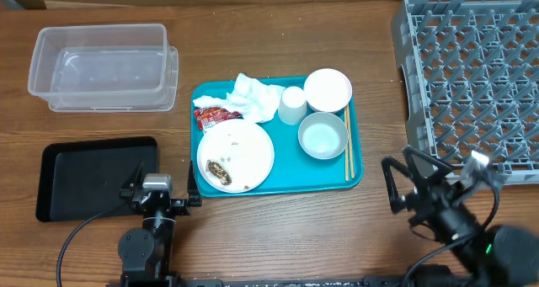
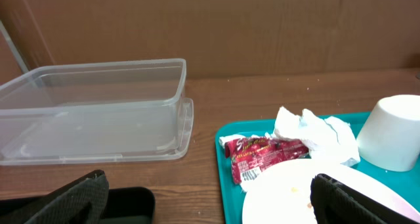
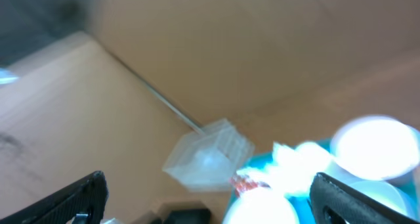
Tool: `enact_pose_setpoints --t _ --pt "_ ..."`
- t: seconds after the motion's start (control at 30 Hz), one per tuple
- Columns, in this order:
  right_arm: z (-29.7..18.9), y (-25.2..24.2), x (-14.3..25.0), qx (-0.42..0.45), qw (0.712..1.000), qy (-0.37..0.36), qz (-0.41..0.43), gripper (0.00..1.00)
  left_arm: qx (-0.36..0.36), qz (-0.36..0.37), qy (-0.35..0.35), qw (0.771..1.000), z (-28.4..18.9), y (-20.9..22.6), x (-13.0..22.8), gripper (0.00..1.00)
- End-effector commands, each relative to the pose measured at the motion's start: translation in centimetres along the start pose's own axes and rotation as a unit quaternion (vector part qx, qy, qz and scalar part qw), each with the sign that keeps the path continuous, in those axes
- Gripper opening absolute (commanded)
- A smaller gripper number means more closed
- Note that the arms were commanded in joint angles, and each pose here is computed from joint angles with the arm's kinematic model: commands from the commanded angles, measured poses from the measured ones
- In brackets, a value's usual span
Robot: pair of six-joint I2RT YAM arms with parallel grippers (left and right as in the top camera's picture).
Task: Sort waste into correct bins and load items into the dishwasher
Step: 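Move the right gripper over the small white bowl on the tray, then grasp the small white bowl with the right gripper and lift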
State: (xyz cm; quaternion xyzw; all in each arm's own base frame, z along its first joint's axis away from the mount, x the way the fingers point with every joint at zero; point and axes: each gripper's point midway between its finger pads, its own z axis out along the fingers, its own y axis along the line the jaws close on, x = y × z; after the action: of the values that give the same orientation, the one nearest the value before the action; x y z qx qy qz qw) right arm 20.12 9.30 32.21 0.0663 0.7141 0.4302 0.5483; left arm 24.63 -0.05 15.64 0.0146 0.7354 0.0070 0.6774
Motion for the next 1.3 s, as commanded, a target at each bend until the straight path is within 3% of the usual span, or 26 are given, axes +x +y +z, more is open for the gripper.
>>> enact_pose_setpoints --t 0.0,0.17,0.3,0.43,0.6,0.7,0.9,1.13,1.27 --pt "1.1 0.8 -2.6 0.042 0.994 0.038 -0.097 1.00 -0.008 -0.005 -0.002 1.000 0.0 0.4 0.1 1.00" --pt "4.1 0.6 -3.2 0.084 0.976 0.169 -0.109 1.00 -0.008 -0.005 -0.002 1.000 0.0 0.4 0.1 1.00" --pt "6.7 -1.1 -0.8 0.161 0.933 0.301 -0.114 1.00 -0.008 -0.005 -0.002 1.000 0.0 0.4 0.1 1.00" --pt "9.2 -3.4 4.2 0.258 0.855 0.417 -0.169 1.00 -0.008 -0.005 -0.002 1.000 0.0 0.4 0.1 1.00" --pt "11.7 -8.5 10.0 0.383 0.743 0.486 -0.254 1.00 -0.008 -0.005 -0.002 1.000 0.0 0.4 0.1 1.00" --pt "13.1 -11.3 13.6 0.405 0.696 0.528 -0.269 1.00 -0.008 -0.005 -0.002 1.000 0.0 0.4 0.1 1.00" --pt "14.7 -14.1 19.0 0.393 0.670 0.583 -0.237 1.00 -0.008 -0.005 -0.002 1.000 0.0 0.4 0.1 1.00" --pt "18.5 -12.4 21.0 0.325 0.731 0.564 -0.202 1.00 -0.008 -0.005 -0.002 1.000 0.0 0.4 0.1 1.00" --pt "19.8 -12.9 21.1 0.323 0.743 0.548 -0.208 1.00 -0.008 -0.005 -0.002 1.000 0.0 0.4 0.1 1.00"
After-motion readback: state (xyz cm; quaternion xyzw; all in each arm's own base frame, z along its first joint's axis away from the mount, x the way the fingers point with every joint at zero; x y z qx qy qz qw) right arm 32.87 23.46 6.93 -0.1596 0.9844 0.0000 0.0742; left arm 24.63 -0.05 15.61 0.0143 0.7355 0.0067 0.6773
